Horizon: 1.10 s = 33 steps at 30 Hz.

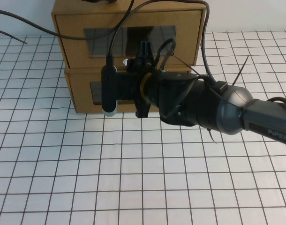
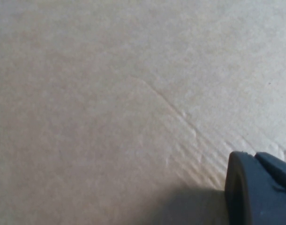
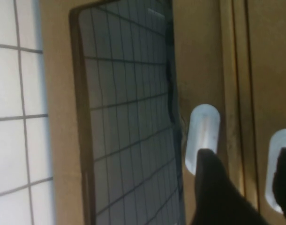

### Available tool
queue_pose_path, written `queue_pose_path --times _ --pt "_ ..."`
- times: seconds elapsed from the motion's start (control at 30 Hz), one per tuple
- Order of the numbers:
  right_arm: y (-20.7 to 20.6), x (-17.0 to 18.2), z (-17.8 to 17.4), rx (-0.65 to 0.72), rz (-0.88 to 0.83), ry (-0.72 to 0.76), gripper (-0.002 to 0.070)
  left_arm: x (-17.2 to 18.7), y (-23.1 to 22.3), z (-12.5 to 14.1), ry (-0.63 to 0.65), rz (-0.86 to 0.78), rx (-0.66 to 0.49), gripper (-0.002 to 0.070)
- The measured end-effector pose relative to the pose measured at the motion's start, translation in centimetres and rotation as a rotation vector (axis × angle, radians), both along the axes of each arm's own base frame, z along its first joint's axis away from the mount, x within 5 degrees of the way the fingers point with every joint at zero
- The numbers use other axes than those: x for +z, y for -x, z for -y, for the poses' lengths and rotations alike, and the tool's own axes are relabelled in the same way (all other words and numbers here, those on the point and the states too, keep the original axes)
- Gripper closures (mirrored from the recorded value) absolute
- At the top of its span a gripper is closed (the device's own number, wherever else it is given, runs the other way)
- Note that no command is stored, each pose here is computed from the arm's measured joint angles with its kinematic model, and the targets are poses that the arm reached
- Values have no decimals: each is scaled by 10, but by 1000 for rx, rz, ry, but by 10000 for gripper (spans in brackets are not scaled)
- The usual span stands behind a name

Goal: Open the shoe box
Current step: 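Pull the top drawer of the cardboard box fully open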

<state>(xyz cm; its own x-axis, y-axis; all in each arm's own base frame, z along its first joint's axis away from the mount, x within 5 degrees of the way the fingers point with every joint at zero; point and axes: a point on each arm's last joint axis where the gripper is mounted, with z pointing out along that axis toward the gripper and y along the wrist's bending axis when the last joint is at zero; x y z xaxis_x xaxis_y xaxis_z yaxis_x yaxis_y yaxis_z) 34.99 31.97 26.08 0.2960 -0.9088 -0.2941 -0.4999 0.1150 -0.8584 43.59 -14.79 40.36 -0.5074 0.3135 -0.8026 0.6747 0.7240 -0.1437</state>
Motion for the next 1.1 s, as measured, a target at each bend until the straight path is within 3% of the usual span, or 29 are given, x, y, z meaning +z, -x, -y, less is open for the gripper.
queue_pose_path --times 0.77,1.1 --pt "-3 12 7 -117 3 -41 444 0 1 0 -1 -4 -5 677" --pt "-4 15 7 -106 14 -43 444 0 1 0 -2 -5 -8 677"
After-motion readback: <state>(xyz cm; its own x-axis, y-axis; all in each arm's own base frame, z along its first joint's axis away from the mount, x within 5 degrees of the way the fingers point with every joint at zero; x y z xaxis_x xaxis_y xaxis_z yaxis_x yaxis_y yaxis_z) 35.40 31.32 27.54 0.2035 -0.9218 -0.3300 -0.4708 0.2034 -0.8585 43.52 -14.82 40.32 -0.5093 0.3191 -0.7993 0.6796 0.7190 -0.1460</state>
